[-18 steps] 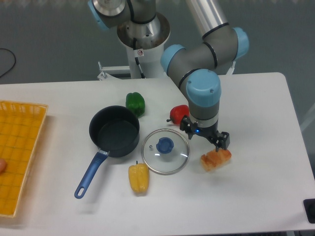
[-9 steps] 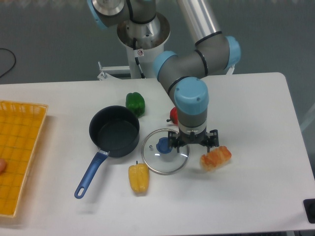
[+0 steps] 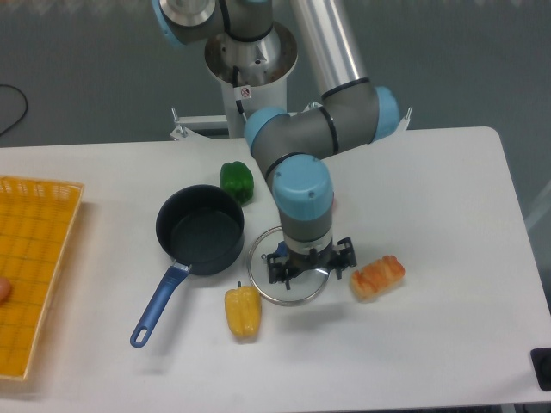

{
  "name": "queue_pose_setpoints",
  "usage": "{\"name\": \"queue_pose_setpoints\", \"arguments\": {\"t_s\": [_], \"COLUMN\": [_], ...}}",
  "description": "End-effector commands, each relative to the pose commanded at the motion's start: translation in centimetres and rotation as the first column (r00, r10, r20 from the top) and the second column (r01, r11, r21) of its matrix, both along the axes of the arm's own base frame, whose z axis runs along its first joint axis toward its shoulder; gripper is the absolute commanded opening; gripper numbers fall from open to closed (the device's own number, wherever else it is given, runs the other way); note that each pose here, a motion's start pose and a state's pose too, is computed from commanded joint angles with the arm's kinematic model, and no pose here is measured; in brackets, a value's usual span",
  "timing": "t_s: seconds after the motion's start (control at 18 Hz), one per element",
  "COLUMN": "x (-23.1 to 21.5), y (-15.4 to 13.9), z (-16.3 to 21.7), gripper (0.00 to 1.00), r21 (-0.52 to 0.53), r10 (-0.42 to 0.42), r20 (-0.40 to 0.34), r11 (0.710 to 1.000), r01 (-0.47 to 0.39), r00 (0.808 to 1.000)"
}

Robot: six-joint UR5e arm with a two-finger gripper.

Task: Pick up the yellow pepper
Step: 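Lower the open gripper around the yellow bell pepper, then close the gripper on the yellow pepper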

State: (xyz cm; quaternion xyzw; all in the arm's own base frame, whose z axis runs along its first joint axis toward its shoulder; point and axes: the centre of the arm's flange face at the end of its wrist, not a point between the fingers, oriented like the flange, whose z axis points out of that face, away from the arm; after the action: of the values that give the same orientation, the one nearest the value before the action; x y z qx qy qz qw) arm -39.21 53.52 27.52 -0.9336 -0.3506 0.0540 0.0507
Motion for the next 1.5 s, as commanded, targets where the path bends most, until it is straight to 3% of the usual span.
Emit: {"name": "queue_pose_setpoints", "arguments": {"t_s": [0.39, 0.72, 1.0, 1.5], "x": [3.0, 6.3, 7.4, 7.7], "y": [3.9, 6.8, 7.5, 8.0], "z": [-1.5, -3.6, -6.2, -7.1], "gripper": [1.0, 1.0, 1.0, 1.0], "r21": [-0.001, -0.023, -0.067, -0.087], "r10": [0.009, -0.047, -0.067, -0.08], "r20": [0.008, 0.024, 0.034, 0.029], "r11": [1.0, 0.999, 0.995, 0.993], "r01": [-0.009, 0.047, 0.069, 0.083], "r00": [1.0, 0.999, 0.997, 0.996]}}
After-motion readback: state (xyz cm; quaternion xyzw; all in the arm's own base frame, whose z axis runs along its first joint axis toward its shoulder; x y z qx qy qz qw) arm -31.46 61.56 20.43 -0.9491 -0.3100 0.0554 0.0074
